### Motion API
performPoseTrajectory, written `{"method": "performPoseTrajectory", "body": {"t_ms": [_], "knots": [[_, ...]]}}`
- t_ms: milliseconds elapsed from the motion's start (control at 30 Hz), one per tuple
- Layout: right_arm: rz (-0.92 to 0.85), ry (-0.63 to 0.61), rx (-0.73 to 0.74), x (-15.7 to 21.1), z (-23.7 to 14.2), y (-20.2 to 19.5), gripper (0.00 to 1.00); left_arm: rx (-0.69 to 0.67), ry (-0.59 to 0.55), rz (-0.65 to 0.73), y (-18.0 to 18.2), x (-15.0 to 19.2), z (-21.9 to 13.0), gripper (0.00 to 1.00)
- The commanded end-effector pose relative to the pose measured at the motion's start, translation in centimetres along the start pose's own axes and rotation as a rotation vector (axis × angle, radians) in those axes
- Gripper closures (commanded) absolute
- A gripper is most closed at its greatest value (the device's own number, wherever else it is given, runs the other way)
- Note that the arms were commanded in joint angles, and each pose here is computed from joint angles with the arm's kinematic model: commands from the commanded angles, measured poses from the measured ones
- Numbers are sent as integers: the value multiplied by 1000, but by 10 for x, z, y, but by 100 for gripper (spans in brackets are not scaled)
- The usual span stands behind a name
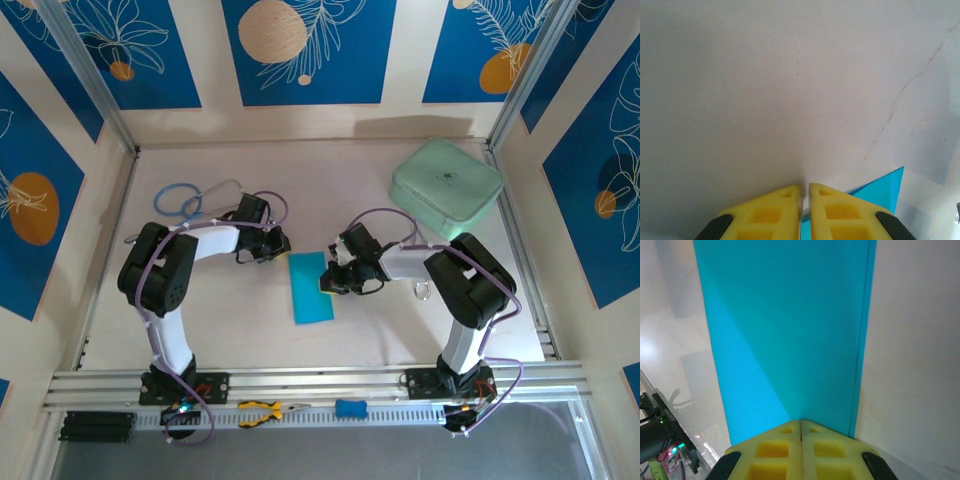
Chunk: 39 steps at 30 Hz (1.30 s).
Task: Fold a paper plane with a square sheet of paper (pick it up from the middle)
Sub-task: First fold the square sheet of paper in half at the center of the table, then fold the paper at the center of the table.
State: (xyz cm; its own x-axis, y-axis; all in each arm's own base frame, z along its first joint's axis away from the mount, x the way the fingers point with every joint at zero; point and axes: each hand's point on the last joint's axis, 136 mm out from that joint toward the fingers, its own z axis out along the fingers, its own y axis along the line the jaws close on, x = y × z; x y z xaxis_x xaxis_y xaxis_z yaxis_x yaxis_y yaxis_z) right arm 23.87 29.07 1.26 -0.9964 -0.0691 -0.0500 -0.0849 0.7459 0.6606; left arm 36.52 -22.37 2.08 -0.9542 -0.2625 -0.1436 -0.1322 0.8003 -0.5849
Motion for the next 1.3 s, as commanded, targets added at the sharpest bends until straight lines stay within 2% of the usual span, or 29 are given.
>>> {"method": "performPoseTrajectory", "body": {"t_ms": [0,133,200,333,367,467,533,633,700,900,967,1167,1267], "knots": [[68,133,145,40,5,-44,100,-43,-58,-34,8,-14,-11,85],[33,137,119,33,2,-34,100,-17,-94,-20,0,-9,-33,83],[13,126,50,24,-2,-14,99,11,-116,-3,-6,-4,-48,82],[-42,61,-60,3,-27,33,86,83,-136,47,-21,13,-67,81],[-62,23,-64,-3,-39,42,79,105,-134,62,-26,18,-71,81],[-78,-114,-10,-14,-72,46,65,160,-112,108,-38,34,-73,80],[-30,-183,17,-16,-89,33,59,181,-89,131,-43,43,-67,80],[55,-227,-9,-9,-101,14,59,193,-58,145,-45,51,-53,80],[44,-228,-25,1,-99,13,59,200,-31,154,-50,53,-42,80],[13,-302,58,26,-93,0,59,131,-18,136,-39,48,-20,81],[67,-279,54,34,-91,-7,60,125,-10,137,-37,48,-15,81],[126,-162,-102,58,-67,3,59,106,5,126,-26,49,-2,81],[139,-106,-94,65,-59,4,59,89,12,111,-17,51,2,81]]}}
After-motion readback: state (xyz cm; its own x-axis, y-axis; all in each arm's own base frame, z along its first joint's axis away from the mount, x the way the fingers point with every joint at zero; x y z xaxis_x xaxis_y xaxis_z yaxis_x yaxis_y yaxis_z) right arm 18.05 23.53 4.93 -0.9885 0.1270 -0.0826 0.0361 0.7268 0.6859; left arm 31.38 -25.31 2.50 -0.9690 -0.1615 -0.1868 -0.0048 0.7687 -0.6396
